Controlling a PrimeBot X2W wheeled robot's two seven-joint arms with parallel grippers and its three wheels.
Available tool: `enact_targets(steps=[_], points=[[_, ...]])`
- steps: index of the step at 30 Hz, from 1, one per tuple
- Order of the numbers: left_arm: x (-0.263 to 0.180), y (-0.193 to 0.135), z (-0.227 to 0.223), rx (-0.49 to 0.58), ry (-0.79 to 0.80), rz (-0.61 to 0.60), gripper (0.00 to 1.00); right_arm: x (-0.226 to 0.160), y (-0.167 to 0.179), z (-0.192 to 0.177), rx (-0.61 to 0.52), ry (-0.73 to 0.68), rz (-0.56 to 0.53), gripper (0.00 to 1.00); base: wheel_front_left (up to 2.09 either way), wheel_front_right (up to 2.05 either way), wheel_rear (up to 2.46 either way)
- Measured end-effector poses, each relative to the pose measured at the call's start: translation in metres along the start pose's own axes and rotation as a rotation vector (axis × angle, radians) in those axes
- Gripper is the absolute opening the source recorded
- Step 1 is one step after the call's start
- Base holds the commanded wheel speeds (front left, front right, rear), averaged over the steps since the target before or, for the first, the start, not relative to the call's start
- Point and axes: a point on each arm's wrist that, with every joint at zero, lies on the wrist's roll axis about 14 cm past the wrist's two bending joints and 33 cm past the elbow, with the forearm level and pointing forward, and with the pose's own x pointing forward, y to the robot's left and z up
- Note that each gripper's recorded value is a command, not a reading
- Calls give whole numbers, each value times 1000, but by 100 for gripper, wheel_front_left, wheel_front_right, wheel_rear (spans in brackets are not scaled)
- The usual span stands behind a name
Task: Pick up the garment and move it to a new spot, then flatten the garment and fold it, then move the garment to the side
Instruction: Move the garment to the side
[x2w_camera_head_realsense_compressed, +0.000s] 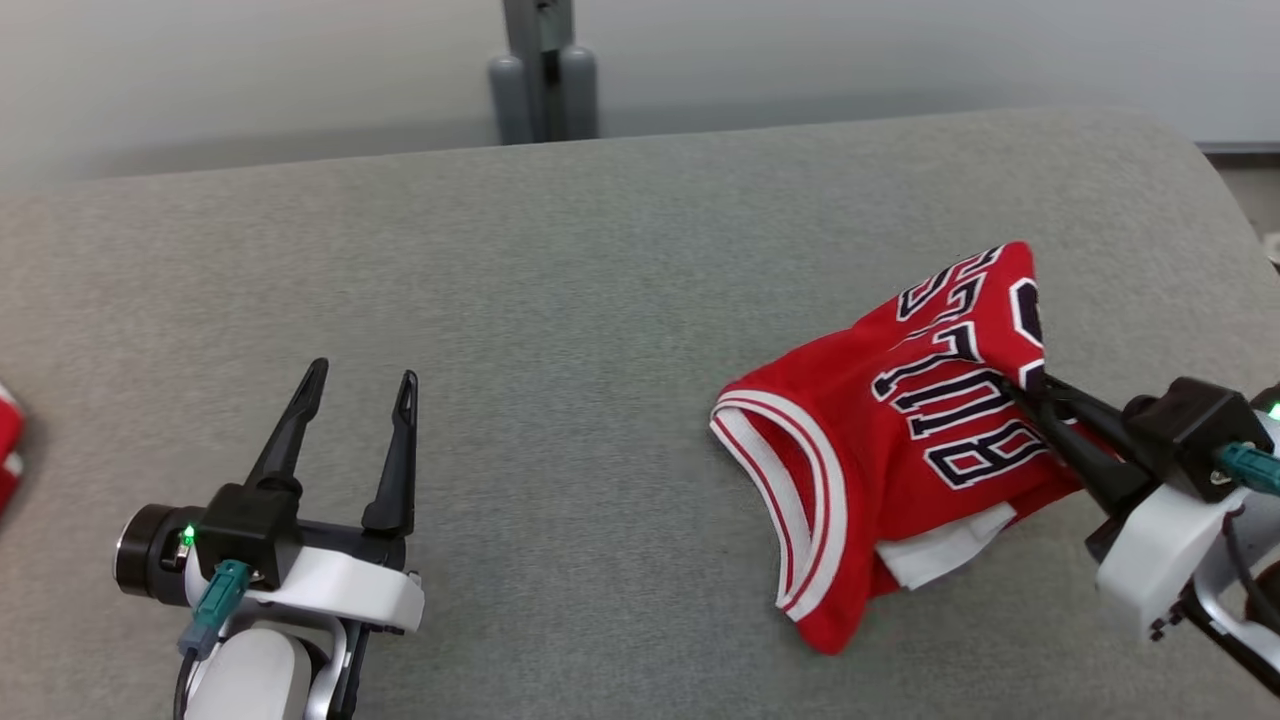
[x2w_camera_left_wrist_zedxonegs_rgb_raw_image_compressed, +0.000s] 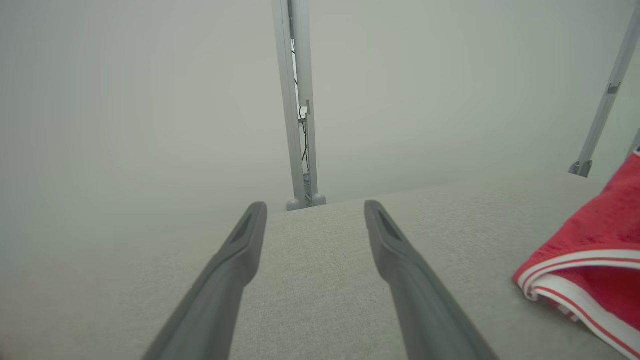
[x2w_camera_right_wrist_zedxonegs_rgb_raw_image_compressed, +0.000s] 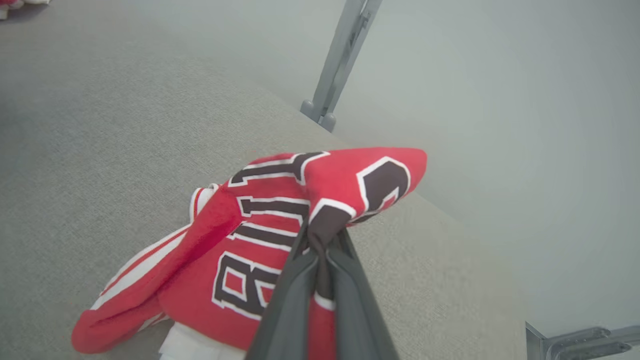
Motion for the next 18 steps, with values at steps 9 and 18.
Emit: enact_targets(steps=[9,18], points=[[40,-48,-11,-12,-8,-175,100,-19,-81,-64,72,137,-221,0,0,0,0],[80,-86,-31,-28,-4,-329,100,-38,-165,-146,59,325,-458,0,0,0,0]])
